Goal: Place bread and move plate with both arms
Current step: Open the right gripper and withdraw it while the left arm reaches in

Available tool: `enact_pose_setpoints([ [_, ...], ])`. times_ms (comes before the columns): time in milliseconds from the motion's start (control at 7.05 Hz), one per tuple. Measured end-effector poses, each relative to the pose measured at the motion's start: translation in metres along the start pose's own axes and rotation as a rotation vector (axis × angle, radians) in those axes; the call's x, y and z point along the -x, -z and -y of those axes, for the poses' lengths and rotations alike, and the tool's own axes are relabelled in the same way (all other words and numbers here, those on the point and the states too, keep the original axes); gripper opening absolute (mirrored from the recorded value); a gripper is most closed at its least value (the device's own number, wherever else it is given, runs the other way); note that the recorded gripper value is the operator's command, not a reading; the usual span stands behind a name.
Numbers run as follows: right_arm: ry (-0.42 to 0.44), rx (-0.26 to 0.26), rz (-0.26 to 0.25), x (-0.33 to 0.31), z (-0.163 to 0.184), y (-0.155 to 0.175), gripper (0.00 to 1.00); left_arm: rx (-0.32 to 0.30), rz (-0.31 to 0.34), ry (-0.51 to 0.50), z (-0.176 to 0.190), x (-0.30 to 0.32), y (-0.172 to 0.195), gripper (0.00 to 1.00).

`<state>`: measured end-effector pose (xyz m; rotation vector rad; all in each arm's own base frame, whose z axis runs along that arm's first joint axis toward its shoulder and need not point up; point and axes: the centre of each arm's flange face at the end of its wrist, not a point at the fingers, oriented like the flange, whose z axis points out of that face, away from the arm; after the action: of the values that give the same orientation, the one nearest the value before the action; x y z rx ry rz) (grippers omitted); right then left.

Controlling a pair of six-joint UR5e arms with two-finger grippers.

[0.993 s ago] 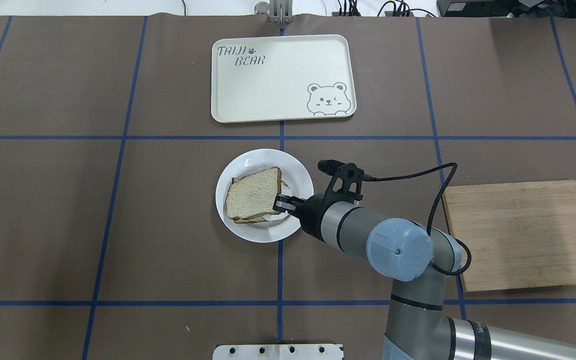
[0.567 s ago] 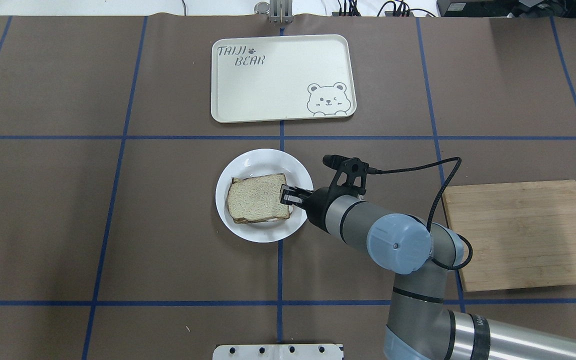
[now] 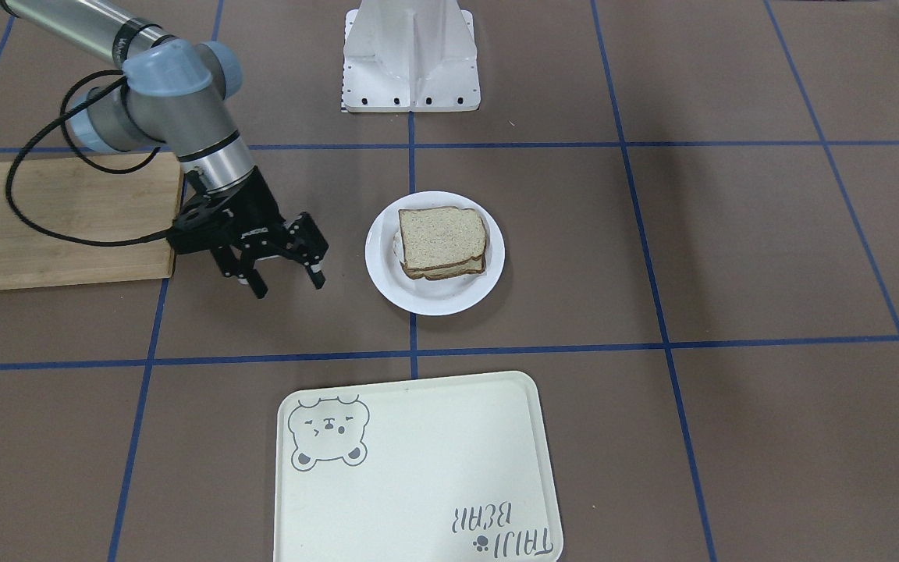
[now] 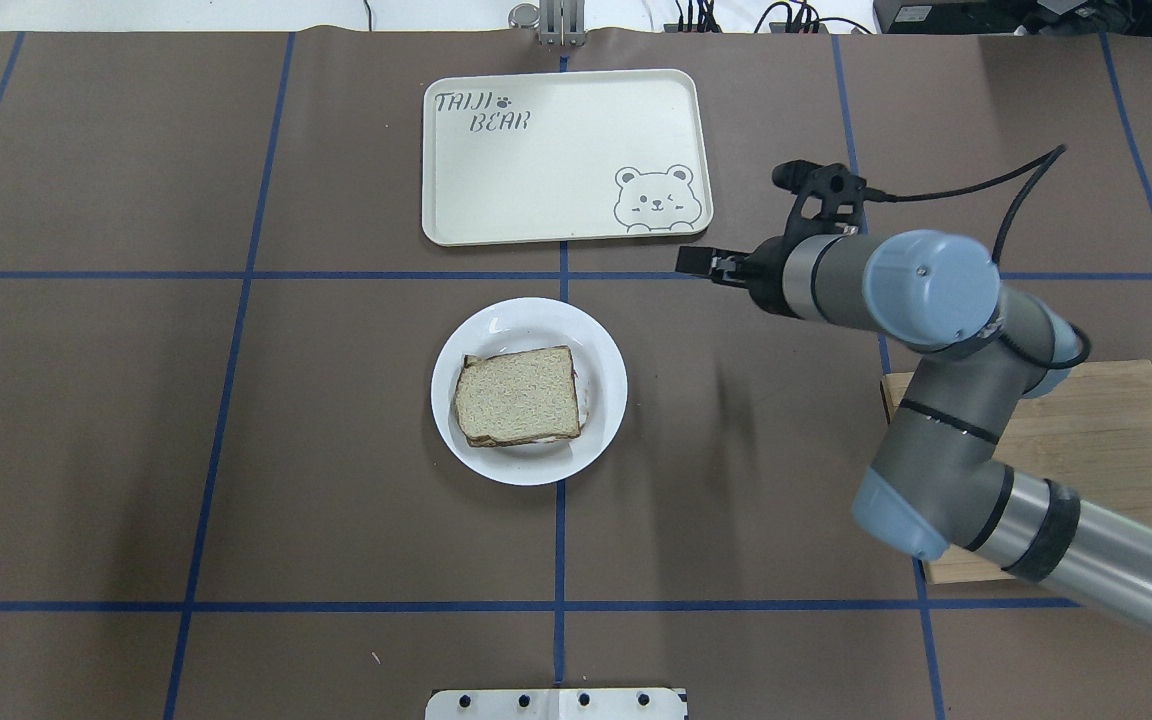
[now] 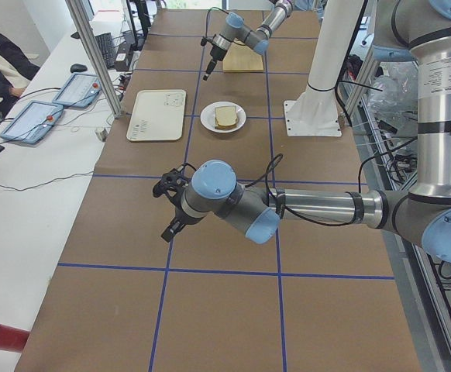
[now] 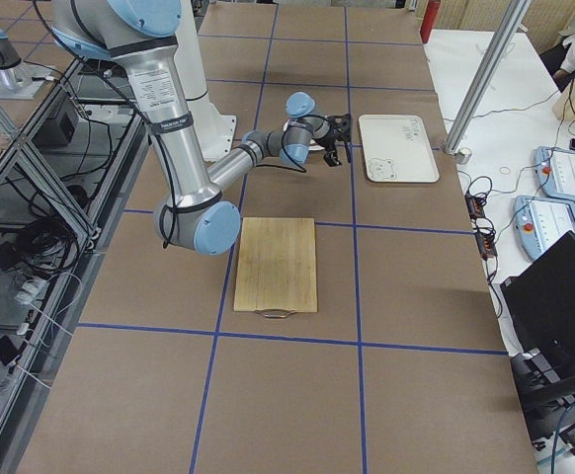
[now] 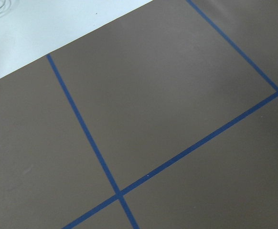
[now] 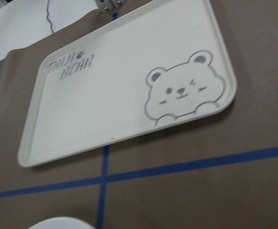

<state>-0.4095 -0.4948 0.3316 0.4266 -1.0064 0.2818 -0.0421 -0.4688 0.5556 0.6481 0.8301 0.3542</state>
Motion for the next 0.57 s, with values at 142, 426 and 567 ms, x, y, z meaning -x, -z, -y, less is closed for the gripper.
enact_pose_setpoints([
  [142,0.064,0.054,-0.098,-0.049,0.041,0.007,1.0,-0.007,-0.057,0.048,0.017,-0.032,-0.026,0.98],
  [426,0.196,0.2,-0.222,-0.179,0.113,0.049,1.0,-0.036,-0.215,0.285,0.043,-0.114,-0.073,0.98],
  [567,0.248,0.268,-0.235,-0.253,0.135,0.08,1.0,-0.039,-0.298,0.409,0.051,-0.156,-0.093,0.98],
])
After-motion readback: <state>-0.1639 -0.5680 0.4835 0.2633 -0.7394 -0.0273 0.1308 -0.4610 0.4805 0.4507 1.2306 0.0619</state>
